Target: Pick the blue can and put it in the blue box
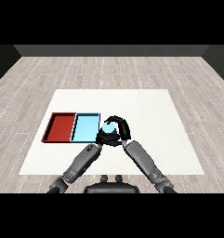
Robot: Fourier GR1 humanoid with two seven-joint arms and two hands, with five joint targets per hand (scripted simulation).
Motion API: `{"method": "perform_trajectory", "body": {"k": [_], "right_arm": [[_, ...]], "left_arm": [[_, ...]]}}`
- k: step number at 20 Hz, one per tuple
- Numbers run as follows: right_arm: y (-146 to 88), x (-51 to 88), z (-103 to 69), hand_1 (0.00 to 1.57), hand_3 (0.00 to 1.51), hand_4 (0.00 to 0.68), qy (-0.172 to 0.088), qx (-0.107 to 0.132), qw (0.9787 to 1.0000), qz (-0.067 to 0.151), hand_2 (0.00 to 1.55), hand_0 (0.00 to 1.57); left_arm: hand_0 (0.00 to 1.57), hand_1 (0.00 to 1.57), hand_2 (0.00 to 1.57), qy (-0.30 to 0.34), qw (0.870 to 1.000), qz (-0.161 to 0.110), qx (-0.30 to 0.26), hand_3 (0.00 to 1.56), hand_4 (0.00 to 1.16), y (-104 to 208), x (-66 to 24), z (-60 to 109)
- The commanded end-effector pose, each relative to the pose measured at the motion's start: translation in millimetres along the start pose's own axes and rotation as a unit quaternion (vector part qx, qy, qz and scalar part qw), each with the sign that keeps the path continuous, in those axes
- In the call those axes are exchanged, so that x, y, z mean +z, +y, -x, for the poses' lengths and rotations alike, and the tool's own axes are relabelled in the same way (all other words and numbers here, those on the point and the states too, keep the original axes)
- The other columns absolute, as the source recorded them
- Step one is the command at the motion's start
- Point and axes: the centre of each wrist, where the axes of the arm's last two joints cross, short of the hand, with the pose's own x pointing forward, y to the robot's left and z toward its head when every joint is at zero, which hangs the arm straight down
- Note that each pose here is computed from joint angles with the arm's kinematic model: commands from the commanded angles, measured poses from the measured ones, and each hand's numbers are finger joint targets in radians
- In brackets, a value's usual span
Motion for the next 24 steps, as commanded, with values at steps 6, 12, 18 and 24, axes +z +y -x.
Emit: {"method": "perform_trajectory", "body": {"k": [6, 12, 18, 24], "right_arm": [[11.2, 3.6, -15.4, 1.45, 1.39, 0.615, -0.009, -0.054, 0.9985, 0.008, 1.44, 1.45], [0.5, -2.1, 0.1, 1.44, 1.39, 0.617, -0.002, -0.06, 0.9981, 0.012, 1.44, 1.44], [-6.6, 13.3, 1.4, 1.29, 1.29, 0.473, 0.003, -0.085, 0.9964, 0.0, 1.35, 1.29], [0.5, 7.3, 1.5, 0.0, 0.0, 0.0, 0.014, -0.033, 0.9988, -0.034, 0.0, 0.0]], "left_arm": [[1.44, 1.44, 1.41, -0.004, 0.995, -0.057, 0.08, 1.22, 0.62, -6.3, 5.4, 6.7], [1.57, 1.57, 1.57, -0.022, 0.996, -0.061, 0.063, 1.5, 0.91, -6.8, 7.8, 34.6], [1.57, 1.57, 1.57, -0.066, 0.994, -0.064, 0.058, 1.53, 1.1, -5.5, -7.6, 20.7], [1.57, 1.57, 1.57, -0.079, 0.993, -0.071, 0.047, 1.54, 1.12, -3.8, -6.3, 21.1]]}}
